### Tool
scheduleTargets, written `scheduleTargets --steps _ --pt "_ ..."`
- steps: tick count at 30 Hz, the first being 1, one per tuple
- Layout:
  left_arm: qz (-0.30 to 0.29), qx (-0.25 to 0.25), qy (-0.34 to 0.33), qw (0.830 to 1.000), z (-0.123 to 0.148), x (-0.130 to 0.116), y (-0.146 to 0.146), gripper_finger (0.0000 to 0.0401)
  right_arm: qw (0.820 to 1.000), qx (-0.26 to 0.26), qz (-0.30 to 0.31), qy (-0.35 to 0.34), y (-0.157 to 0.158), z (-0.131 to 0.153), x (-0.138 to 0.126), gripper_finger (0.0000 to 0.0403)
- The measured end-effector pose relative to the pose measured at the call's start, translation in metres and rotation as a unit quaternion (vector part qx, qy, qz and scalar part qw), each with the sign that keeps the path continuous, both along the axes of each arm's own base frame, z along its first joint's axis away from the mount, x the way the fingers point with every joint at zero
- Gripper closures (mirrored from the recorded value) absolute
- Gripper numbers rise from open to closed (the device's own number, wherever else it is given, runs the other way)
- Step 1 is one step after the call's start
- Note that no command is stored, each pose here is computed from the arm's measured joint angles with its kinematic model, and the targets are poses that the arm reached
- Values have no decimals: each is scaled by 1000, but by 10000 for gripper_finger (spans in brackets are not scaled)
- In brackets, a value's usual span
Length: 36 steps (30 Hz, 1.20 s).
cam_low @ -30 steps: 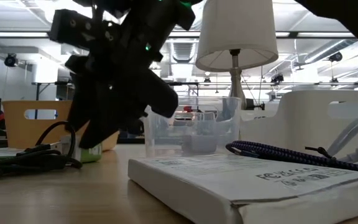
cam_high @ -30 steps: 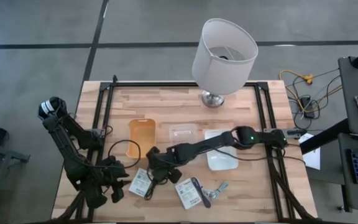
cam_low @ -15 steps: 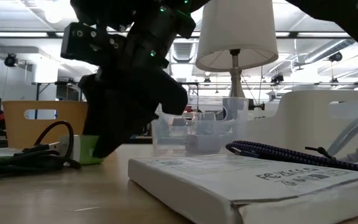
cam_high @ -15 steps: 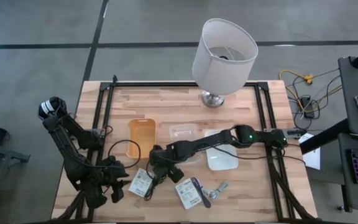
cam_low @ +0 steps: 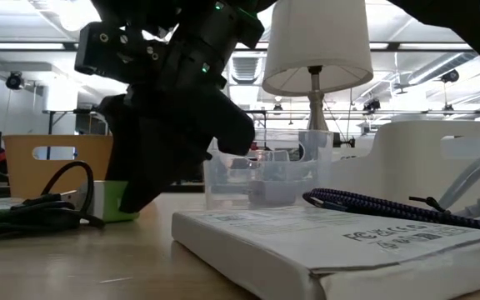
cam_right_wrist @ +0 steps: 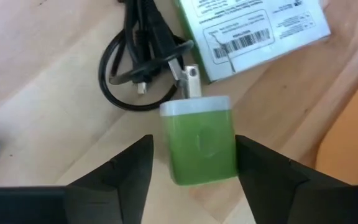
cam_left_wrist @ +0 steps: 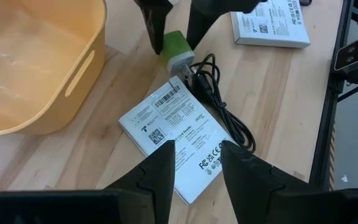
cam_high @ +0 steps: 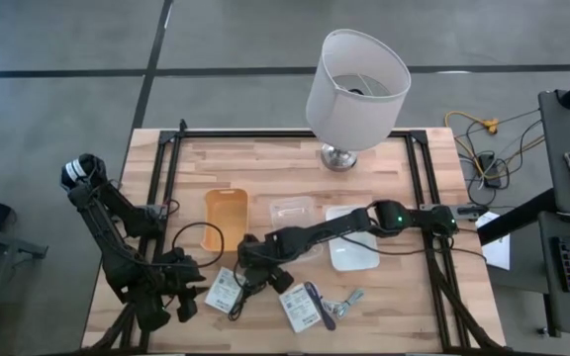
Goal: Pick and place items into bin
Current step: Put the green charger adapter into the transparent bin
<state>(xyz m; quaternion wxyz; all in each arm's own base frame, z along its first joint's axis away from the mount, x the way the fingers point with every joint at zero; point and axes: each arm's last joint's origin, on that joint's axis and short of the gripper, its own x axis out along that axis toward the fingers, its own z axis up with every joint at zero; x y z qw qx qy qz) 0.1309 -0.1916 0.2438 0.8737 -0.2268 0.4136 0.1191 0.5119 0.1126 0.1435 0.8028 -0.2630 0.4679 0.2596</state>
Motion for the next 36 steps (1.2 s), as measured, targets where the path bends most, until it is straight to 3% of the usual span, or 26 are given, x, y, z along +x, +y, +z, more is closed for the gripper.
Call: scheduleTargets --steps 8,14,21,25,29,33,36 --pt "0 0 0 1000 0 0 0 287 1000 6 -11 -1 0 2 1 250" --pt "0 2 1 1000 0 0 0 287 1000 5 -27 -1 1 5 0 263" --pt "0 3 1 1000 0 0 0 287 993 -11 -113 -28 -2 61 -14 260" --pt "0 4 1 1000 0 0 1 287 975 -4 -222 -3 -12 103 -33 260" --pt "0 4 2 1000 -1 0 1 287 936 25 -346 59 -31 128 -57 259" --pt "0 5 2 1000 -1 0 1 287 910 -16 -389 141 -53 113 -72 248" --pt "1 4 2 1000 -1 0 1 287 913 -41 -368 173 -60 93 -76 226"
